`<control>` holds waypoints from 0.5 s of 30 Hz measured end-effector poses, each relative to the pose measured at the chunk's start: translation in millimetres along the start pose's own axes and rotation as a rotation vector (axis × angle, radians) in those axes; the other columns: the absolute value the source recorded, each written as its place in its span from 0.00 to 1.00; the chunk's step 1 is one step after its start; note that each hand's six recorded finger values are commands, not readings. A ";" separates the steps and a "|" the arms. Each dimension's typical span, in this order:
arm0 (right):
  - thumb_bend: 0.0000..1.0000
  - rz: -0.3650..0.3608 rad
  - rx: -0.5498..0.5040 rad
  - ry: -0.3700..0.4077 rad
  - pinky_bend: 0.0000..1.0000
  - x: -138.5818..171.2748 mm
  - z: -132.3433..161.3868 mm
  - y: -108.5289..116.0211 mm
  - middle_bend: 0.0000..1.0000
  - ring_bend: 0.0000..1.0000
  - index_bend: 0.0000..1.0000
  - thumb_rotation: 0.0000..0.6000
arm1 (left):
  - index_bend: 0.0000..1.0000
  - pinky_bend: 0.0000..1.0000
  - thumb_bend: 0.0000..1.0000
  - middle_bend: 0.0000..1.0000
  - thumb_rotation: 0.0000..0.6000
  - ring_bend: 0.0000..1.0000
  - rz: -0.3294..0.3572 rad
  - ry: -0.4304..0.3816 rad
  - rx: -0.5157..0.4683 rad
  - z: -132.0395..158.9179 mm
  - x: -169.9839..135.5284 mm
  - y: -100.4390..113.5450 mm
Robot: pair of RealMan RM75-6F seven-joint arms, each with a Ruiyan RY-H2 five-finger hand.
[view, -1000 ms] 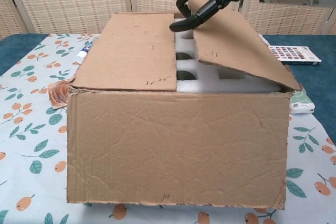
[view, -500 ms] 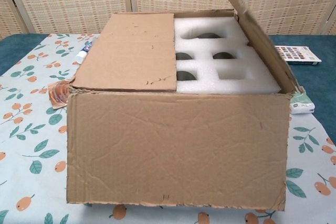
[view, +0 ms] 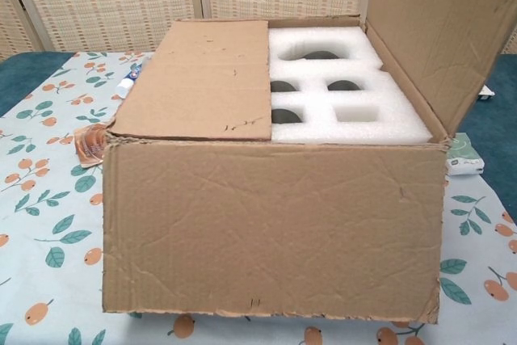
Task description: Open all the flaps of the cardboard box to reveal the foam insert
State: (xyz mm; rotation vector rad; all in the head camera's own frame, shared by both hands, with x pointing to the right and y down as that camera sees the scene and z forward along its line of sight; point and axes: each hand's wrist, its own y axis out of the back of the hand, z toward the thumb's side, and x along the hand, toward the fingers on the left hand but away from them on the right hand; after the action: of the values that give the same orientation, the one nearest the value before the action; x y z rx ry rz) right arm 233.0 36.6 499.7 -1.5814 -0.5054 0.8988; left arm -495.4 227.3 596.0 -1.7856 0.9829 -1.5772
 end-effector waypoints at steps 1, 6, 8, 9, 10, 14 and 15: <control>0.31 0.005 0.003 -0.011 0.00 6.4 -3.9 -0.5 0.08 0.04 0.69 0.26 | 0.22 0.00 0.41 0.14 1.00 0.06 -0.001 0.001 0.002 0.4 0.3 -0.6; 0.31 0.050 0.026 -0.067 0.00 45.6 -23.2 -9.8 0.09 0.05 0.69 0.26 | 0.22 0.00 0.41 0.14 1.00 0.06 -0.003 -0.001 0.012 3.6 2.3 -2.8; 0.31 0.063 0.030 -0.081 0.00 57.6 -27.5 -13.4 0.09 0.05 0.69 0.25 | 0.22 0.00 0.41 0.14 1.00 0.07 0.000 -0.009 0.011 5.9 2.8 -3.0; 0.31 0.068 0.031 -0.088 0.00 64.2 -29.9 -15.2 0.09 0.05 0.69 0.26 | 0.22 0.00 0.41 0.14 1.00 0.07 0.002 -0.017 0.010 7.7 3.1 -3.1; 0.31 0.068 0.029 -0.091 0.00 67.9 -31.6 -16.1 0.09 0.04 0.69 0.26 | 0.23 0.00 0.41 0.14 1.00 0.07 0.005 -0.023 0.010 9.1 3.4 -3.1; 0.31 0.061 0.003 -0.106 0.00 80.7 -37.9 -19.8 0.07 0.08 0.63 0.25 | 0.23 0.00 0.41 0.14 1.00 0.07 0.019 -0.043 0.001 13.8 5.6 -1.4; 0.31 0.056 -0.008 -0.113 0.00 85.2 -40.3 -20.9 0.07 0.08 0.60 0.25 | 0.24 0.00 0.41 0.14 1.00 0.07 0.024 -0.051 -0.002 15.9 7.1 0.6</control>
State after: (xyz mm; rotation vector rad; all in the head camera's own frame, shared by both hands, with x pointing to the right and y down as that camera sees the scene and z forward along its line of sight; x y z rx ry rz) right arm 319.5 79.4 497.5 -1.5646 -0.5475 1.0340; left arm -479.5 220.2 597.2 -1.8002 0.9782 -1.5088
